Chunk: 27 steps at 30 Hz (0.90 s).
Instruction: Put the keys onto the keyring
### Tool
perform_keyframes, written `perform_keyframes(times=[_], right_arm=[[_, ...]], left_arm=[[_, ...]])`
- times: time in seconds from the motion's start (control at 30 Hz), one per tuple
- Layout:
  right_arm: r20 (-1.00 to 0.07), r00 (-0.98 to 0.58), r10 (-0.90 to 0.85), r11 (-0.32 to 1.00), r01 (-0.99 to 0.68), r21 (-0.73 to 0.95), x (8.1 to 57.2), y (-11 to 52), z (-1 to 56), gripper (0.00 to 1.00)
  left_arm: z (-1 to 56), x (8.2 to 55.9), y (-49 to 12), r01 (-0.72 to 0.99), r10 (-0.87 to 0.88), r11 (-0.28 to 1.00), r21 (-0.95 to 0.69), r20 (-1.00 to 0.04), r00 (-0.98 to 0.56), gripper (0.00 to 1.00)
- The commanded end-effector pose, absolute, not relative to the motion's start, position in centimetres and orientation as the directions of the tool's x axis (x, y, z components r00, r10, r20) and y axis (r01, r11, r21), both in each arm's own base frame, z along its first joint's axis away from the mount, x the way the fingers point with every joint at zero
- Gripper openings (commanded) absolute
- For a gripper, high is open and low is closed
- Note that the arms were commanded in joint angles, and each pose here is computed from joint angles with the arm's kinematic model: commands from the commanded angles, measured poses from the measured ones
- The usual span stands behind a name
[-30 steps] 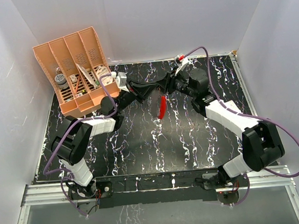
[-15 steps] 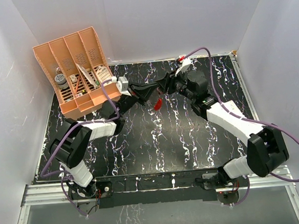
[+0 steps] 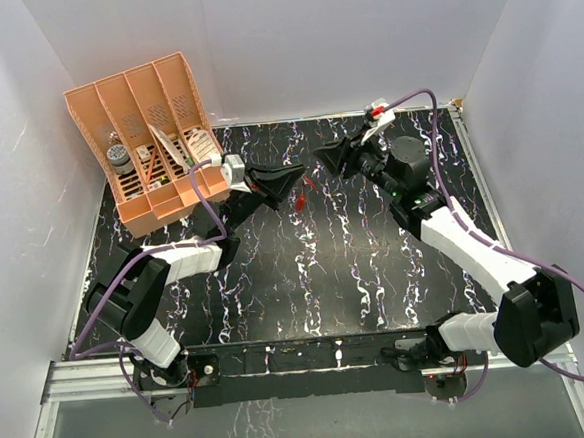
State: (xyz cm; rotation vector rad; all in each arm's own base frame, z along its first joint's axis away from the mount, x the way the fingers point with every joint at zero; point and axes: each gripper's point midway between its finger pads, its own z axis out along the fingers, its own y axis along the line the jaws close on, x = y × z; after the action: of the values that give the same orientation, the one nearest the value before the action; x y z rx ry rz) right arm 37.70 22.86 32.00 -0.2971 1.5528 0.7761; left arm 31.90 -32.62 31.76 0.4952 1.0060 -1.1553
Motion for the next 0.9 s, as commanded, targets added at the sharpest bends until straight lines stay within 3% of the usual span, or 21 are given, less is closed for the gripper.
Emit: perform_keyframes(times=[0.0, 0.47, 0.6, 0.87], right_arm=[[-0.962, -0.062, 0.264, 0.672, -0.704, 0.23, 35.9, 22.3, 34.6, 0.37], [-0.973, -0.011, 0.23, 0.39, -0.915, 0.102, 30.7, 23.1, 32.6, 0.31], [-0.974, 0.004, 0.226, 0.395, -0.915, 0.088, 30.8, 23.1, 32.6, 0.31], [-0.977, -0.014, 0.212, 0.467, -0.877, 0.114, 31.9, 22.4, 32.0, 0.32]], left_arm=[[37.9, 28.9, -30.3, 0.927, -0.626, 0.375, -0.004, -0.739, 0.25, 0.0], [37.1, 27.4, -31.2, 0.934, -0.568, 0.336, 0.125, -0.764, 0.307, 0.0], [36.4, 27.0, -31.8, 0.927, -0.534, 0.318, 0.197, -0.771, 0.347, 0.0], [35.6, 27.3, -31.4, 0.85, -0.451, 0.408, 0.334, -0.735, 0.506, 0.0]])
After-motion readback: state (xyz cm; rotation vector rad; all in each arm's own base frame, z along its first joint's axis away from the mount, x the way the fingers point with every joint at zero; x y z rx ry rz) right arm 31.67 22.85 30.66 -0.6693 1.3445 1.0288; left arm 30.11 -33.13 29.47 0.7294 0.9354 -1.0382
